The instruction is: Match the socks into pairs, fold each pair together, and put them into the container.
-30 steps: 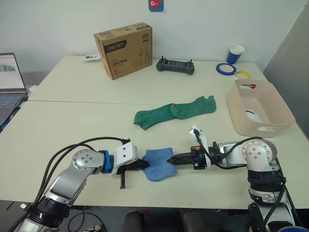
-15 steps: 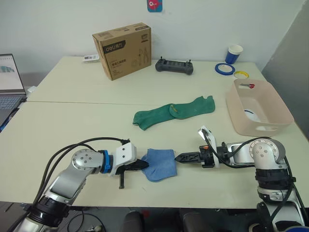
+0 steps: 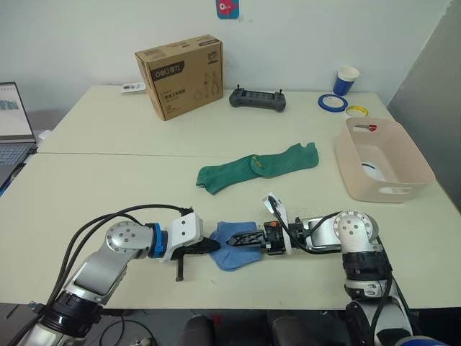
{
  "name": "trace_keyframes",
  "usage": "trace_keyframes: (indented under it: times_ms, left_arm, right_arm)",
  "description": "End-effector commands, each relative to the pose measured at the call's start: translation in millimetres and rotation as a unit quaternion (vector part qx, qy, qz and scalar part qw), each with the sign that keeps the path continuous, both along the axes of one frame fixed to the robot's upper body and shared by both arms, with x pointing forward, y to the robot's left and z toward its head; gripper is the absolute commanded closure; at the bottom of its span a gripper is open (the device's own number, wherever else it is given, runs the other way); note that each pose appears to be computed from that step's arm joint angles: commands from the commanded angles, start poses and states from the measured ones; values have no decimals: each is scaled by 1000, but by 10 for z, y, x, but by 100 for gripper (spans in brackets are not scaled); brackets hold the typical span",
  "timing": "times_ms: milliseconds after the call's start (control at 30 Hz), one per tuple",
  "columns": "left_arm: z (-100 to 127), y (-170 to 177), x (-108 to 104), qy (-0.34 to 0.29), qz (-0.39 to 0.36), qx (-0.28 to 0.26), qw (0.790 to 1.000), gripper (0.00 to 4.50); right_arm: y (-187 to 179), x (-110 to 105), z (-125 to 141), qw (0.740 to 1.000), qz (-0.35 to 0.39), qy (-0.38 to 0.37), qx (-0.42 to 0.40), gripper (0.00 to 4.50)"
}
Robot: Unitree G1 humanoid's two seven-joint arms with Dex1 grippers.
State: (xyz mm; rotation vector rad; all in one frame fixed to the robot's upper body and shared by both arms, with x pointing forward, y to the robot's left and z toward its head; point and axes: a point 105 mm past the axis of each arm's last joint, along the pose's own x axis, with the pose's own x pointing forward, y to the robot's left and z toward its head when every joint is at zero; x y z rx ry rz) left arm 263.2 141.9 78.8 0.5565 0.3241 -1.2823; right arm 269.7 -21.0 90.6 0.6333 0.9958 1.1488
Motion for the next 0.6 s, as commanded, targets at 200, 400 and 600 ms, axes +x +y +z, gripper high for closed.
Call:
trace_keyframes:
  times_ms: [200,400,600]
  left_arm:
    - [-123,80,-10,21,12,22,999,450]
    - [-90,83,22,18,10,19,1000,450]
    - [178,70,63,-7,4,-17,1000,415]
  right_arm:
    - [-56,40,81,1000,-9,-15,3,98]
    - [-65,59,60,1000,-20,-15,-3,314]
    - [-94,59,36,997,-24,-67,-27,450]
